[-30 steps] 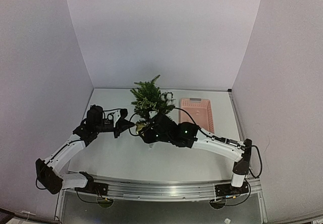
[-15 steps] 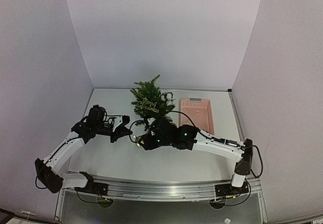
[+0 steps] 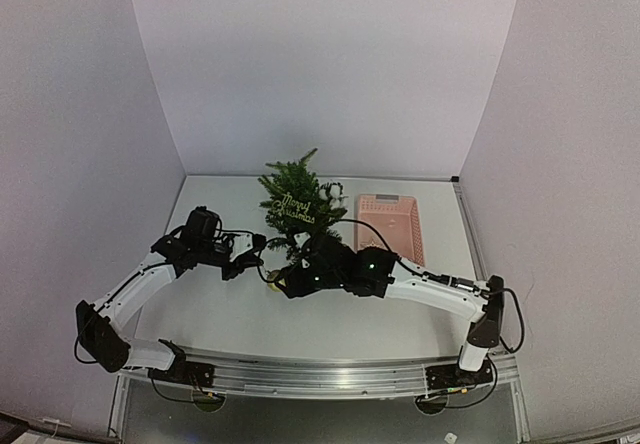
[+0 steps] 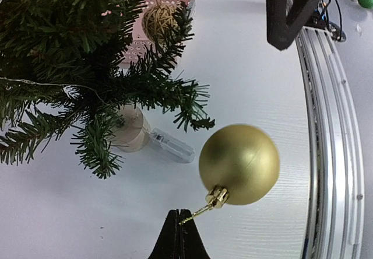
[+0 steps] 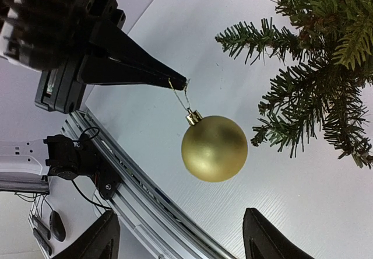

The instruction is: Decorate the small christmas tree

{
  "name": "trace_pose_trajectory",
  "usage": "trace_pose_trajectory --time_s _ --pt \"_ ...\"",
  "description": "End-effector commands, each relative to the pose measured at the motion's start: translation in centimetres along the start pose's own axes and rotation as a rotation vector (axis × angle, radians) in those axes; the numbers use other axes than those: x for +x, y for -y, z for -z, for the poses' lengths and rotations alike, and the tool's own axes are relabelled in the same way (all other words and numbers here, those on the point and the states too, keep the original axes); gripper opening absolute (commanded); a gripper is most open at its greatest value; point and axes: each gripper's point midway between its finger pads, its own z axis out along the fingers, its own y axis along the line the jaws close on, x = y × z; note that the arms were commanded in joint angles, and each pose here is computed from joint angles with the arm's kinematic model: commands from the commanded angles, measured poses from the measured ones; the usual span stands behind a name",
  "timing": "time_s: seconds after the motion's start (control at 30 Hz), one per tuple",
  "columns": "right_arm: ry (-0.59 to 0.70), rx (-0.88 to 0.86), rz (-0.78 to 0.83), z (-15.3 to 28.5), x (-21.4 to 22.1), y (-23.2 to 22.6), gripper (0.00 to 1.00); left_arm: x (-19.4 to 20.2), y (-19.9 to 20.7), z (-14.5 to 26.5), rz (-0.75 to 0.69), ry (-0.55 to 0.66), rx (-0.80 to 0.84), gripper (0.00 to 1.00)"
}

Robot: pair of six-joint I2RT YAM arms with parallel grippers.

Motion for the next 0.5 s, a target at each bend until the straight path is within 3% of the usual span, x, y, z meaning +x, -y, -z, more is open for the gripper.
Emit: trace_pose_trajectory --time_s 0.0,0.3,0.47 --pt "0.086 -0.044 0.013 3.4 -2.1 -1.2 0.70 -1.4 -1.5 0.9 -0.193 -0.011 -0.067 0.00" --pt "0.157 -0.034 0.044 5.9 -3.5 -1.1 0.70 -2.7 -2.6 0.9 -0.241 0.007 -0.087 0.00" --pt "0.196 -0.019 0.047 7.3 -4.1 -0.7 0.70 -1.8 -3.1 0.5 -0.341 -0.042 -0.093 0.00"
